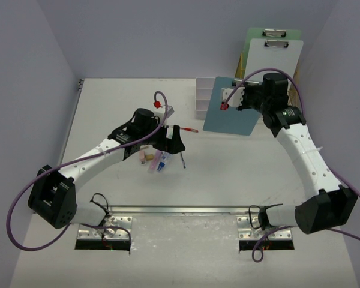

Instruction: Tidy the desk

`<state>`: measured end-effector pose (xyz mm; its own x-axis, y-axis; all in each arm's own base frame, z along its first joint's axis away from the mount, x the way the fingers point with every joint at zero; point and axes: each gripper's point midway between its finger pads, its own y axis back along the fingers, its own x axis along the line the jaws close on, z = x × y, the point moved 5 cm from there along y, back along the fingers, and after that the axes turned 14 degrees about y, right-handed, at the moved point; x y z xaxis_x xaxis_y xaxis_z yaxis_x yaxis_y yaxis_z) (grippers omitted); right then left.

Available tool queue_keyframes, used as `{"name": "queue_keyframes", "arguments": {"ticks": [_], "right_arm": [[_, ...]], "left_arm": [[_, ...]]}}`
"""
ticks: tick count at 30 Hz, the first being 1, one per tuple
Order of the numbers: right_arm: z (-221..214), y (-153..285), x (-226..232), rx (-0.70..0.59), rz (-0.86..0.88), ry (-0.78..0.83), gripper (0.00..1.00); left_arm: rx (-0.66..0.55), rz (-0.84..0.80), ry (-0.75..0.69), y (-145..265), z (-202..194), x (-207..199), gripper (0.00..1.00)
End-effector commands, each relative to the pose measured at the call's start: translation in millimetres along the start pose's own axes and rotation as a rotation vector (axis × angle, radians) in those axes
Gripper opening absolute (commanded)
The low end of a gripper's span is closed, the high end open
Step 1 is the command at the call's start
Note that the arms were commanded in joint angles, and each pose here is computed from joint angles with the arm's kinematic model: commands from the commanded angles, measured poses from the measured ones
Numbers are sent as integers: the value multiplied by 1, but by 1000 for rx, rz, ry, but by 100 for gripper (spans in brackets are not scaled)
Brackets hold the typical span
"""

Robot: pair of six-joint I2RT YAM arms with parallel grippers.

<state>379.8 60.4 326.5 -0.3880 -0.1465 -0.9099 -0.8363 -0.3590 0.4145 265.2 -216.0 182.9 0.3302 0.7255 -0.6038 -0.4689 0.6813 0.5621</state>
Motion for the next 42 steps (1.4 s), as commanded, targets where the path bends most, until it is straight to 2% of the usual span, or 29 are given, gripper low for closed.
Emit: {"name": "queue_keyframes", "arguments": {"ticks": [1, 12, 22, 42], "right_arm": [[-5, 26, -54, 22, -180, 76, 0], [-29, 52, -97, 62, -264, 126, 0], [-89, 69, -126, 117, -329, 181, 0], [-170, 47, -136, 131, -336, 252, 0]], "left_arm": [[-74, -22, -27, 9, 19, -9, 100], [-74, -25, -40, 9, 16, -8, 100], [-72, -27, -41, 9, 16, -8, 100], [-63, -10, -27, 3, 12, -2, 100]]}}
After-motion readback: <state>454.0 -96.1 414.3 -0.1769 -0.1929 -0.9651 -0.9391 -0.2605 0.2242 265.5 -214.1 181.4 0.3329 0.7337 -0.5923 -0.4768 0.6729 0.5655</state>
